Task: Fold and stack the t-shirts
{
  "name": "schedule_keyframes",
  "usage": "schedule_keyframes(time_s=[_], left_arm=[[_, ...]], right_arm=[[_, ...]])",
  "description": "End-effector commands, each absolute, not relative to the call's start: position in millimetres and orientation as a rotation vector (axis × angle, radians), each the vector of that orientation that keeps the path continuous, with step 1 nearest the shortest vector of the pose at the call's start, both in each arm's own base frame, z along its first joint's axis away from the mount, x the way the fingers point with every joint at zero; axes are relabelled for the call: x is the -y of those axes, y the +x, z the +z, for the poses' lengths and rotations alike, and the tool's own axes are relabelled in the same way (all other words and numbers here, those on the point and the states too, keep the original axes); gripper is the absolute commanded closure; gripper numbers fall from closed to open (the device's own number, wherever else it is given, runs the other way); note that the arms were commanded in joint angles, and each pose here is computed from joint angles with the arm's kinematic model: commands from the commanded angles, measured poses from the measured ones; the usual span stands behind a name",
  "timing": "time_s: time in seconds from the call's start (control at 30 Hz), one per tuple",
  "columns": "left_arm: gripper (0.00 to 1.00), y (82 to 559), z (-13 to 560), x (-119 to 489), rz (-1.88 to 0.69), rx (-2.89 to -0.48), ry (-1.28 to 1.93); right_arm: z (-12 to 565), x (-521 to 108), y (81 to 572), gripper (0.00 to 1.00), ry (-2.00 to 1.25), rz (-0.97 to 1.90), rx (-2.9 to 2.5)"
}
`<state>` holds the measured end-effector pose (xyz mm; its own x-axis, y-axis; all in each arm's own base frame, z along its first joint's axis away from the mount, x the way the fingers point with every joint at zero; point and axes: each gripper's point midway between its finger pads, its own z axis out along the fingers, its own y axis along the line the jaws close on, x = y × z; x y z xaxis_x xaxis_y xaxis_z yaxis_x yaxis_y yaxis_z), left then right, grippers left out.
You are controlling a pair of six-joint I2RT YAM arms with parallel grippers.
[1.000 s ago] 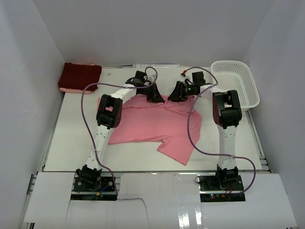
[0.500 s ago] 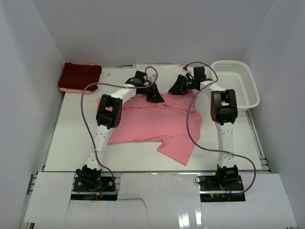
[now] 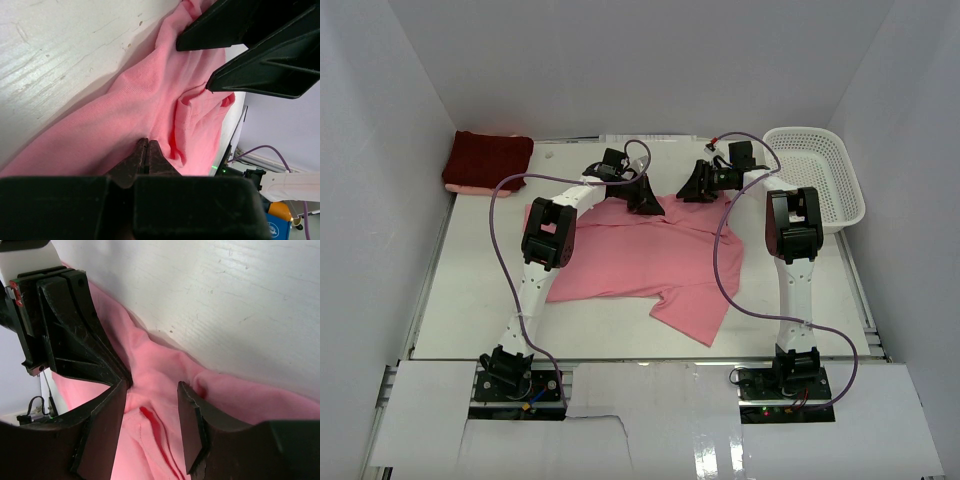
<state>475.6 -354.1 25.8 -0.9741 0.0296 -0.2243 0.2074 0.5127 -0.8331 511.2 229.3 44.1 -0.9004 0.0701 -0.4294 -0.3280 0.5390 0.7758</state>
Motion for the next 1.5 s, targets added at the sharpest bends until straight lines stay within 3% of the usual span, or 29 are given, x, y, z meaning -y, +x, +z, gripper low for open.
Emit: schedule_keyframes(time_s=[0.0,0.47,1.47], left_arm=[[1.00,470,19,343,-1.348,-2.631,0.188],[1.00,470,20,341,-1.346,-2.636,0.186],[1.00,472,25,341,-1.343,-2.636,0.190]], right_arm=[[75,-225,509,0.48,-0.262,1.296,-2.321],[113,-229,519,0.48,-0.334,1.301,-2.239],[66,-246,474,0.48,-0.384,1.322,-2.387]])
